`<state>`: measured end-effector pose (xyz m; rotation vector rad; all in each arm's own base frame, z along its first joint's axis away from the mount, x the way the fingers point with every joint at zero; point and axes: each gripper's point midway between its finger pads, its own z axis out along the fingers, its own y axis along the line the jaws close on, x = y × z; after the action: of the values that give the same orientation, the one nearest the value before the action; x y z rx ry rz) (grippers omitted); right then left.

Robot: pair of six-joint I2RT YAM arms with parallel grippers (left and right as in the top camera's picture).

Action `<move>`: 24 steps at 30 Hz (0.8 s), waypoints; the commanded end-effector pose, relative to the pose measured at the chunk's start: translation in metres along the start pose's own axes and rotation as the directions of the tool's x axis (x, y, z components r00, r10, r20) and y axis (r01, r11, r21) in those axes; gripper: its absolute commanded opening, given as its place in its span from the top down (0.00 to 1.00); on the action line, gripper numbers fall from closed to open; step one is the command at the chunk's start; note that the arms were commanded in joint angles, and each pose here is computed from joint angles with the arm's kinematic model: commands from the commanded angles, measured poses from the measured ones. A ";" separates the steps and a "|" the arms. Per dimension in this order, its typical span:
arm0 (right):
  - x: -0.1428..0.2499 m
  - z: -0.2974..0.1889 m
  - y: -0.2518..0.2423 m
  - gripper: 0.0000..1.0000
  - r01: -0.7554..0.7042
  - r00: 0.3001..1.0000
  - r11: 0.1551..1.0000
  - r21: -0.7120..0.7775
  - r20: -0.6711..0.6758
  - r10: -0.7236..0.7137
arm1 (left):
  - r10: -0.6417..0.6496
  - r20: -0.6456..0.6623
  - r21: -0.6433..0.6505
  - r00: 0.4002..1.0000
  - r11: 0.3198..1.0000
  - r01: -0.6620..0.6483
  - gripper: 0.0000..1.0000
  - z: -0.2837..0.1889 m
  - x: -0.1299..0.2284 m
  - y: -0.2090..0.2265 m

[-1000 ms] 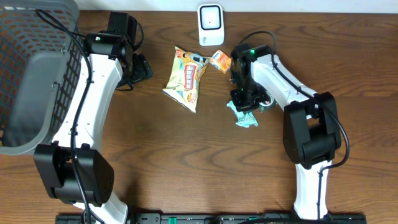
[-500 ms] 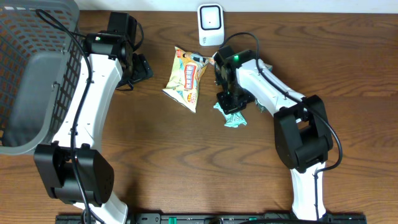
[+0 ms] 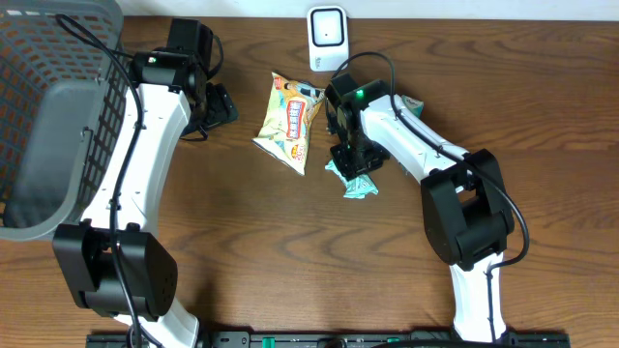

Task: Scan the item barcode

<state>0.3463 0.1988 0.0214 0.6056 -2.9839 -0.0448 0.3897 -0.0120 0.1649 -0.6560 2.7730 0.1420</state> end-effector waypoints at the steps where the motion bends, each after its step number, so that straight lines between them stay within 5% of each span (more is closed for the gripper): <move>1: 0.009 0.010 0.002 0.61 0.001 1.000 1.000 0.002 -0.031 -0.001 | 0.013 0.010 -0.010 1.000 1.000 -0.013 0.02 -0.002 -0.002 0.003; 8: 0.012 0.020 0.001 0.99 0.001 0.999 1.000 0.005 -0.035 -0.001 | 0.013 0.010 -0.010 1.000 1.000 -0.013 0.02 -0.002 -0.002 0.003; 24: -0.046 -0.053 -0.004 0.99 -0.058 0.979 0.998 -0.031 0.193 0.063 | 0.013 0.010 -0.010 1.000 1.000 -0.013 0.02 -0.002 -0.002 0.003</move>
<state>0.3847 0.2122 0.0542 0.5622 -3.1337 -0.1162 0.3897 -0.0120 0.1649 -0.6560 2.7730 0.1420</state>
